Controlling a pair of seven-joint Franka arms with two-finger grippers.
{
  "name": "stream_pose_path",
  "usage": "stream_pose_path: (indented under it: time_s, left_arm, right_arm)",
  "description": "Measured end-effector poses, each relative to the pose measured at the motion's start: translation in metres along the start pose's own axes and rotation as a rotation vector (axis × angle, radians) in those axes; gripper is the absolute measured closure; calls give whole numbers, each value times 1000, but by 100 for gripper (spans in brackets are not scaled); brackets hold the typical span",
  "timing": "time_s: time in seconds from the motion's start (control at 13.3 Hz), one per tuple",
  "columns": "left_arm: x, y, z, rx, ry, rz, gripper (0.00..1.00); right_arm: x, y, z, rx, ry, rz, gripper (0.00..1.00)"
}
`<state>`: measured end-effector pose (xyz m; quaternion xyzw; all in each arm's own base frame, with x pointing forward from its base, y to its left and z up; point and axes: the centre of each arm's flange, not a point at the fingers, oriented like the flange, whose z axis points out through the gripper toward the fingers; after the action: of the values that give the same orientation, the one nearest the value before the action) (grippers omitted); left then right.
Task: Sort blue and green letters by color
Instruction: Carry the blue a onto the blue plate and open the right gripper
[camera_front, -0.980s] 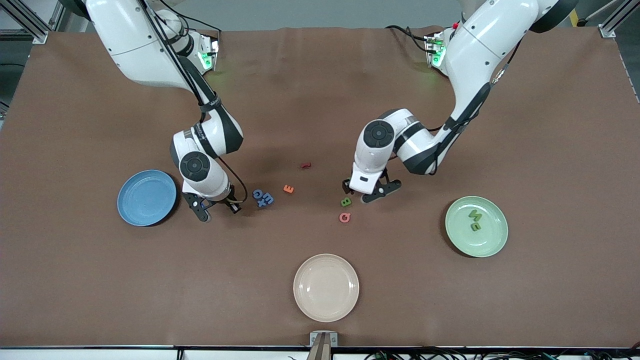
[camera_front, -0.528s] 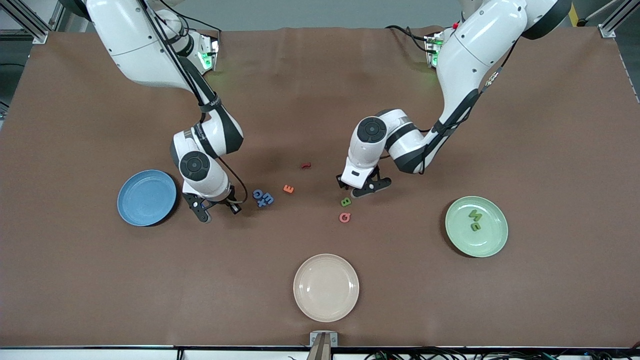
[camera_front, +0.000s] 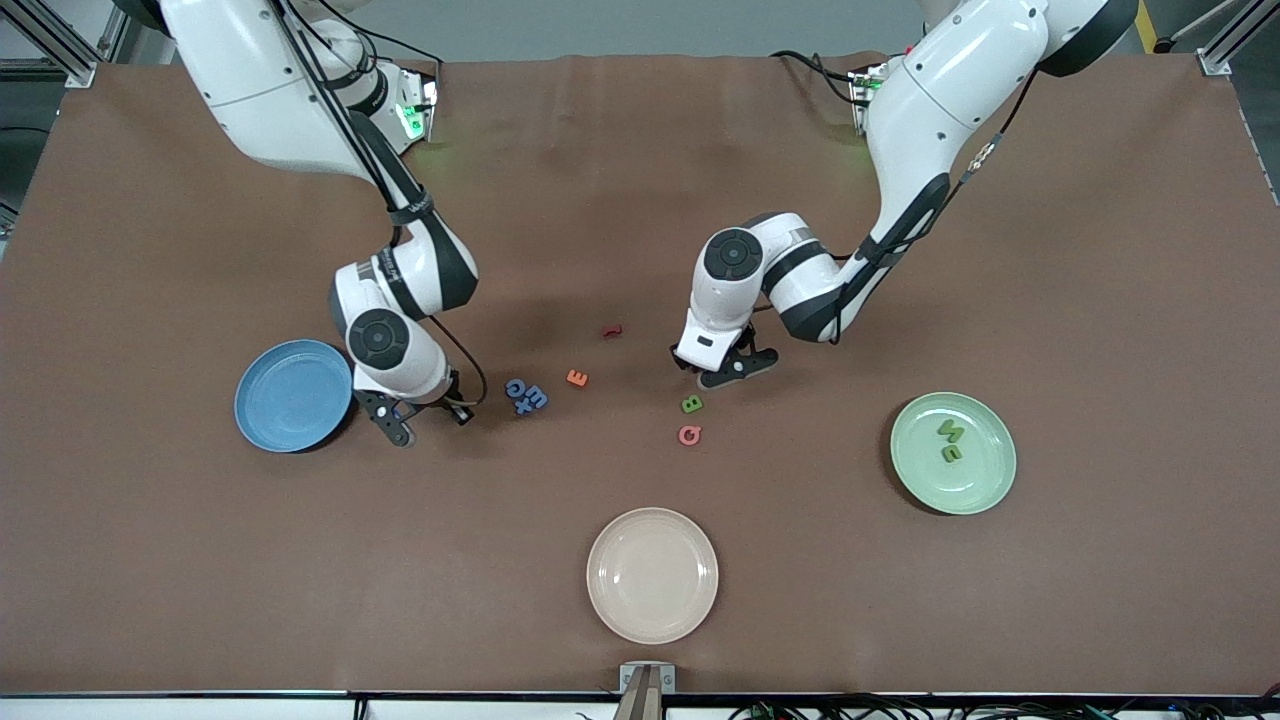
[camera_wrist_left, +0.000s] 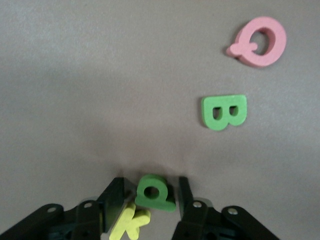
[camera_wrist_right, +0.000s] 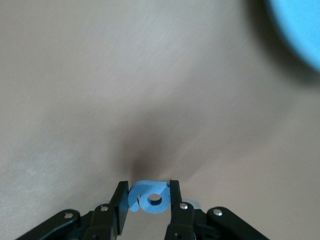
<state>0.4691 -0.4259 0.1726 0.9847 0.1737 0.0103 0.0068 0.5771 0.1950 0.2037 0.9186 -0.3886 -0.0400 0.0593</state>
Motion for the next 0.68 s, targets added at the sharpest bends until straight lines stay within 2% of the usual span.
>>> stream_pose_path:
  time_s: [0.08, 0.23, 0.38, 0.68]
  left_arm:
    - [-2, 0, 0, 10, -1, -2, 52]
    - [-4, 1, -2, 22, -1, -1, 70]
    - [-4, 1, -2, 22, -1, -3, 70]
    - [12, -5, -5, 22, 6, -30, 70]
  right_arm:
    - [13, 12, -17, -21, -11, -43, 63]
    - [44, 43, -51, -37, -29, -149, 63]
    - [75, 77, -68, -30, -40, -259, 63]
    - [144, 142, -63, -7, -64, -526, 63]
